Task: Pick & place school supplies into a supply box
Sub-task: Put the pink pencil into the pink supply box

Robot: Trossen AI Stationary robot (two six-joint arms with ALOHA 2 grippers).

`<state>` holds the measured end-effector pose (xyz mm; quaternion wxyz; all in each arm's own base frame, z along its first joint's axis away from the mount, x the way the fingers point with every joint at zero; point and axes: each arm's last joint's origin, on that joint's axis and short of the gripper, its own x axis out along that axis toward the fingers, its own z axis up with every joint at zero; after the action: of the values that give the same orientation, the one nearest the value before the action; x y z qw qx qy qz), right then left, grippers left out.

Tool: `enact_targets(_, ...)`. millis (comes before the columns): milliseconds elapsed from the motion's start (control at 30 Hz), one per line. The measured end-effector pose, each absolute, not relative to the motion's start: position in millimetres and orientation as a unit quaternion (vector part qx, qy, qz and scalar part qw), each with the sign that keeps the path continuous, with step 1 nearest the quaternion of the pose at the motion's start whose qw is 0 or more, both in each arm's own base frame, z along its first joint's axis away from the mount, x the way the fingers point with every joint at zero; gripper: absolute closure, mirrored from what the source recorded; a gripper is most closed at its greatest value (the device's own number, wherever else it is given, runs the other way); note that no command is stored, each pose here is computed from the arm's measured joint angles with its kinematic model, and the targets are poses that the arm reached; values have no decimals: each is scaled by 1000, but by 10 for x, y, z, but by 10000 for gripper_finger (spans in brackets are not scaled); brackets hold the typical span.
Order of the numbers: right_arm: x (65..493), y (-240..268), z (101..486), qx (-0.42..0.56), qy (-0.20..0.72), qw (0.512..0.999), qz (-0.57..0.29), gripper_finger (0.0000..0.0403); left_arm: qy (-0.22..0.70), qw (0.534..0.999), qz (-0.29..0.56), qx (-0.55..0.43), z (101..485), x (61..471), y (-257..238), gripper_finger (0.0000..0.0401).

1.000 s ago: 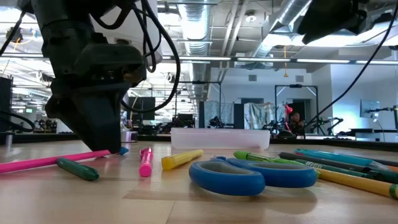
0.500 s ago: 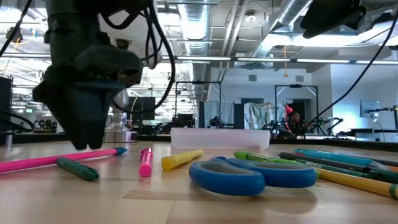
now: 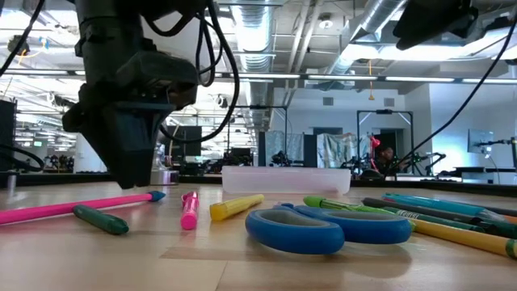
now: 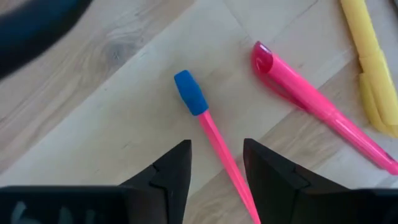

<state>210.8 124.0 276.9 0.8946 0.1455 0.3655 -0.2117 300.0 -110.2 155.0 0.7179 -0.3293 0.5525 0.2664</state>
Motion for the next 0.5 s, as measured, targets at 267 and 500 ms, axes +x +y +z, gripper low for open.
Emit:
enact_targets(267, 2099, 1235, 2762, 141, 370, 893, -214, 278, 556, 718, 246, -339, 1391, 3089, -1146, 264)
enact_targets(500, 2082, 1255, 2759, 138, 374, 893, -210, 278, 580, 700, 259, -327, 1291, 3108, -1183, 264)
